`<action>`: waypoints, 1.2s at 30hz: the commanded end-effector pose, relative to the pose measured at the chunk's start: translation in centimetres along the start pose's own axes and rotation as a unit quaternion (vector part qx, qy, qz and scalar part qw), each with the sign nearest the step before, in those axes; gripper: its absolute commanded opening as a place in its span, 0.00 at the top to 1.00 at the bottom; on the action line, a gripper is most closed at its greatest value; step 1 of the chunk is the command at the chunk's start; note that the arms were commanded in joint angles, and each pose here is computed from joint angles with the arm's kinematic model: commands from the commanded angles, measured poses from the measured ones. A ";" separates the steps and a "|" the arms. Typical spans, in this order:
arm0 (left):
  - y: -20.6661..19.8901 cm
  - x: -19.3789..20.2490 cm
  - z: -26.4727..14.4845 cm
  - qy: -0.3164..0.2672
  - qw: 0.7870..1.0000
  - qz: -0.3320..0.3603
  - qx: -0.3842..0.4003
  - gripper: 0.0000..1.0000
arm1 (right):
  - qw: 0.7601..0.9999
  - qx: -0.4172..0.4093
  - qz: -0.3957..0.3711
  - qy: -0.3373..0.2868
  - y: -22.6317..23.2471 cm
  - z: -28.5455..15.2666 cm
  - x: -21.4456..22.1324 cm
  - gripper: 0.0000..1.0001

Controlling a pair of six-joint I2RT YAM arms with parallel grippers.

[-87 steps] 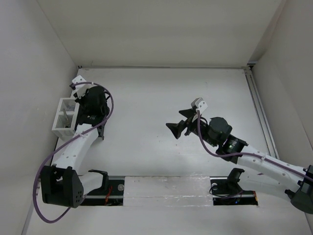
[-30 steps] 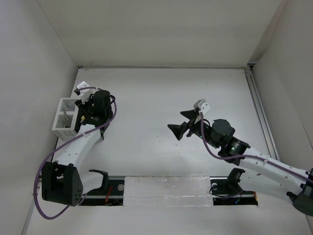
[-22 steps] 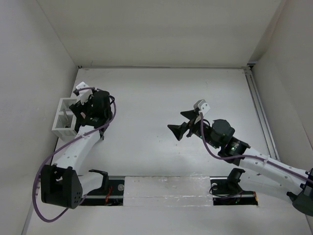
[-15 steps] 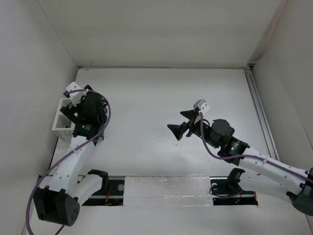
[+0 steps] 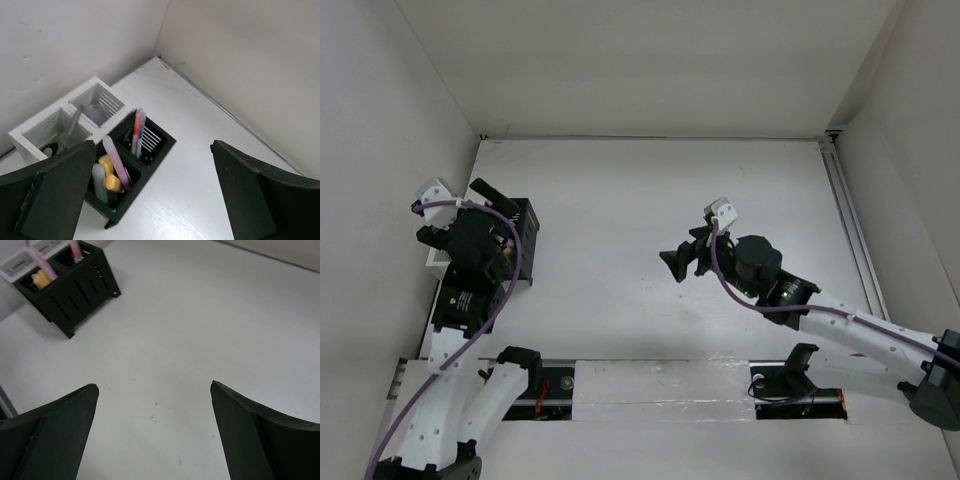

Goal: Sort the stationery into containers
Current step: Reset both arms

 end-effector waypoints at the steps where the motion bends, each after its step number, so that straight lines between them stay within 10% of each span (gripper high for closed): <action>1: 0.6 0.2 -2.4 0.072 0.996 -0.017 0.040 0.00 | 0.996 0.086 0.031 -0.020 -1.0 -0.8 -4.5 0.00; 14: 3.1 -2.9 -11.2 0.095 0.956 -0.101 0.260 0.00 | 0.974 0.219 0.060 -0.019 -4.3 -14.9 -12.3 0.00; 36: 6.8 -1.8 -12.1 0.050 0.966 -0.159 0.198 0.00 | 0.962 0.251 0.101 -0.045 -5.8 -22.3 -11.8 0.00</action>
Point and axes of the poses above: each gripper's point midway between its finger pads, its own z axis out along the fingers, its own y axis along the line the jaws close on, x = y × z, the point moved 9 cm from there along -z, back along the fingers, and after that the axes turned 7 degrees about -z, right-handed, at the moved point
